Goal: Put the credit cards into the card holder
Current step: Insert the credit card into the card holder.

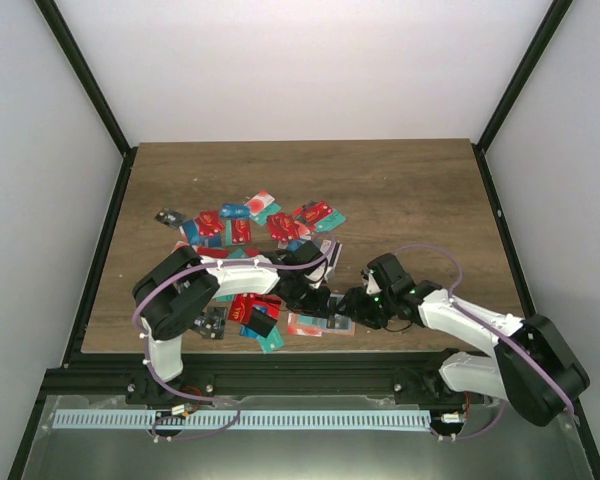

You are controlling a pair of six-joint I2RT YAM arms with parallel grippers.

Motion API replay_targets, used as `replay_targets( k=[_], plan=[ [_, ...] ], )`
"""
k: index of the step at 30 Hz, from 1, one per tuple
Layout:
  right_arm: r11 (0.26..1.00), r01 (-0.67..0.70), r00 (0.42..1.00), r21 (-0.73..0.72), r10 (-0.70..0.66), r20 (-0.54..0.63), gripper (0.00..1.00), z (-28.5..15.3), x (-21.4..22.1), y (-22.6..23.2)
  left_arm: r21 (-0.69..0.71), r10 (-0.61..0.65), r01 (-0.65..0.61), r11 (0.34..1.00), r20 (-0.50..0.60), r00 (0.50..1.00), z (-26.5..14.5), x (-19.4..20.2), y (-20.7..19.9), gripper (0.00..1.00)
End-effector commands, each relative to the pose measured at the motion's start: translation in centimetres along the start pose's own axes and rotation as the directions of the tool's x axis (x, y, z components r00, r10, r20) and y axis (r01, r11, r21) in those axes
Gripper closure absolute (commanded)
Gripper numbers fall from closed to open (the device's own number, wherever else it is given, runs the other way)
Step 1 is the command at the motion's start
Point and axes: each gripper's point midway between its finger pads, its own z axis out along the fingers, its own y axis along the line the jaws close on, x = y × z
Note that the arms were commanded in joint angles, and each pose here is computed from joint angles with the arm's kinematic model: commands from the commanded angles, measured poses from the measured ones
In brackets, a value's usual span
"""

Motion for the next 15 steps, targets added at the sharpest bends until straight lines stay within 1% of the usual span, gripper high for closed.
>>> replay_targets(
  k=[1, 15],
  plan=[
    [1.000, 0.011, 1.000, -0.005, -0.011, 0.001, 0.43, 0.33, -0.26, -0.10, -0.054, -0.008, 0.006, 0.998, -0.025, 1.000, 1.30, 0.61, 1.61, 0.96],
    [0.998, 0.041, 0.999, -0.050, -0.042, -0.008, 0.43, 0.28, -0.28, 0.89, -0.056, -0.001, 0.000, 0.998, -0.027, 1.000, 1.34, 0.56, 1.63, 0.96]
  ],
)
